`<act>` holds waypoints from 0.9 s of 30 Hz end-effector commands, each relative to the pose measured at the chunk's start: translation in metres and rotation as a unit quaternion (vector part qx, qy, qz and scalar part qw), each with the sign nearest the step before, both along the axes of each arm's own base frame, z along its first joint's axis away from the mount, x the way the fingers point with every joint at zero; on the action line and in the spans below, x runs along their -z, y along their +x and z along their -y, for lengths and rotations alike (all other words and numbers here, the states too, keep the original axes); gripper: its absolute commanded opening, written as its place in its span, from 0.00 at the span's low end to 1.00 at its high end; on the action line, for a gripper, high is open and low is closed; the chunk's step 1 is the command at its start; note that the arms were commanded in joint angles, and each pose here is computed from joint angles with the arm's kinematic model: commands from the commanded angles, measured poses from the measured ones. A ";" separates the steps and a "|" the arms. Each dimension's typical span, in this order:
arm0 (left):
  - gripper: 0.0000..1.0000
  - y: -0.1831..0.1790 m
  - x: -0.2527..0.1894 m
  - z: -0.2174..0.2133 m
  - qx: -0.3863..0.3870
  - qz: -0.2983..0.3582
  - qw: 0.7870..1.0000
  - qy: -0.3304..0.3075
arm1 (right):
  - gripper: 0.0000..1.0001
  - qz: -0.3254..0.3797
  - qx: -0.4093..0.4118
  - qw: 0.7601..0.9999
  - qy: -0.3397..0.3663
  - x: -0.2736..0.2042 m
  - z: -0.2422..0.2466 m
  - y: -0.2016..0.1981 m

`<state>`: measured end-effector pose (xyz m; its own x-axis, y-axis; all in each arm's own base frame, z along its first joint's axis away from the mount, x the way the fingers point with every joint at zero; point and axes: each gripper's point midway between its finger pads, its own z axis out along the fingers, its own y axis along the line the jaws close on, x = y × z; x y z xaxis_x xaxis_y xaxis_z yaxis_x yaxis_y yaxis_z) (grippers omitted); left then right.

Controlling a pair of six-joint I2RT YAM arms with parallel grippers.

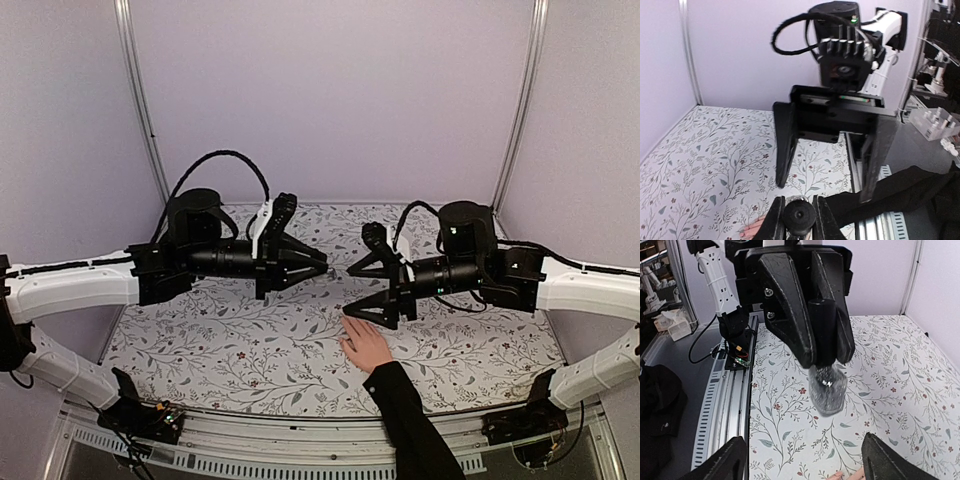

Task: Paint the nails
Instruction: Place the nail polish bottle at the center of the board.

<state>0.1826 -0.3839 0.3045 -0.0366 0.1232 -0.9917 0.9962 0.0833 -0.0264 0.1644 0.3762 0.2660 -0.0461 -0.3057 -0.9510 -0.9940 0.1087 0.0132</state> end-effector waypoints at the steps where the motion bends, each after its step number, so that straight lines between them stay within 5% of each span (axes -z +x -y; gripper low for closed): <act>1: 0.00 0.035 0.003 -0.022 -0.088 -0.017 0.995 -0.039 | 0.88 0.010 0.037 0.998 0.040 -0.016 0.014 0.013; 9: 0.00 0.083 0.074 -0.061 -0.245 -0.070 0.966 -0.043 | 0.98 -0.013 0.113 0.992 0.049 -0.005 0.040 0.037; 27: 0.00 0.108 0.203 -0.065 -0.340 -0.128 0.931 0.016 | 0.99 -0.045 0.181 0.979 0.086 -0.002 0.073 0.053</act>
<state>0.2851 -0.3160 0.0955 -0.3907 0.0829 -0.9168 0.6896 0.6861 -0.2319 0.2153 0.3073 0.2609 -0.2166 -0.1255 -0.9682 -0.8931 0.4259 0.1446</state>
